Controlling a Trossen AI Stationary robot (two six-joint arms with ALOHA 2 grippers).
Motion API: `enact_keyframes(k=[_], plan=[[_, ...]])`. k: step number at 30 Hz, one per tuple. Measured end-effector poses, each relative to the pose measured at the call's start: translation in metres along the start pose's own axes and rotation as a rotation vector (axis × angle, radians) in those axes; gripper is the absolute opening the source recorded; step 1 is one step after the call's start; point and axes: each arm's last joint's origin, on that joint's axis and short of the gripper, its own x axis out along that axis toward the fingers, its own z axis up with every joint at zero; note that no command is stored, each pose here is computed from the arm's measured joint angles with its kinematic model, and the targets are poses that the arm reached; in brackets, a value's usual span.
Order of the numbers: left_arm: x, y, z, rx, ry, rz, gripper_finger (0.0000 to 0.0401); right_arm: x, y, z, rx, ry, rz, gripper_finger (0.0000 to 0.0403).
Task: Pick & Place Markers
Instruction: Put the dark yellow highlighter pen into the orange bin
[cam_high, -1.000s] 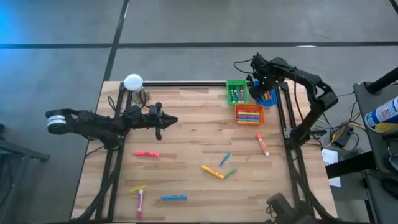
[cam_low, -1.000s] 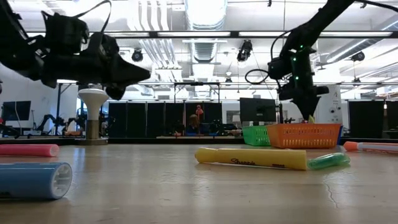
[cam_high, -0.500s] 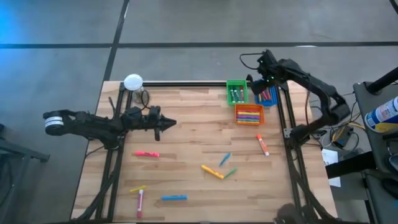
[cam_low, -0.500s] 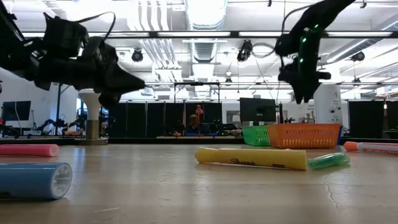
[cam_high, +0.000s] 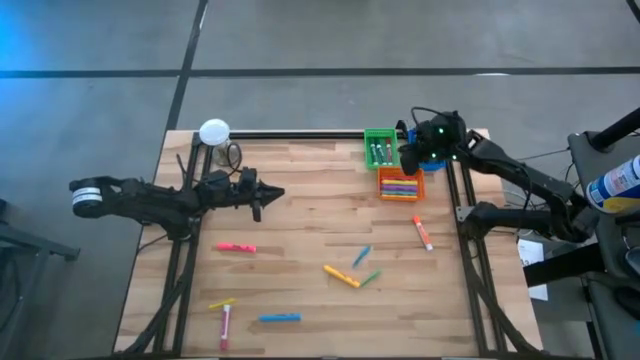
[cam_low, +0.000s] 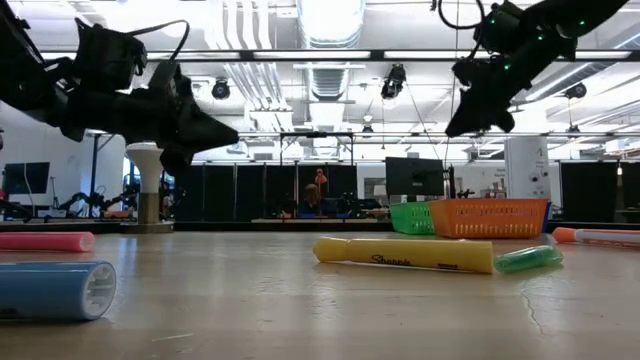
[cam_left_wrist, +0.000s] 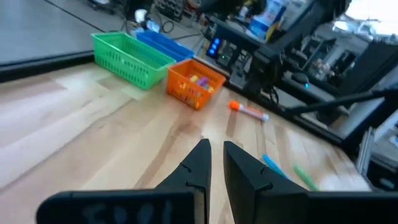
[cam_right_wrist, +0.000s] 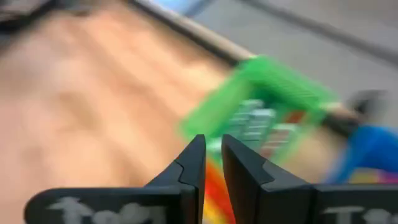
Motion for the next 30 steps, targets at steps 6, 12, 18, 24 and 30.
enact_keyframes(k=[6, 12, 18, 24, 30], plan=[[0.008, -0.005, 0.017, 0.027, -0.074, -0.009, 0.0037, 0.008, 0.024, -0.016, -0.068, 0.046, 0.055, 0.0043], [0.011, -0.007, 0.023, 0.050, -0.088, -0.013, 0.0030, 0.011, 0.072, -0.030, -0.168, 0.004, 0.058, 0.0046], [0.011, -0.005, 0.022, 0.109, -0.096, 0.041, 0.0012, 0.015, 0.118, -0.055, -0.185, 0.029, 0.105, 0.0075], [0.011, -0.008, 0.023, 0.243, -0.090, -0.016, 0.0001, 0.026, 0.160, -0.082, -0.144, 0.123, 0.114, 0.0119], [0.010, -0.010, 0.023, 0.253, -0.095, -0.053, 0.0000, 0.043, 0.215, -0.100, -0.193, 0.214, 0.157, 0.0146]])
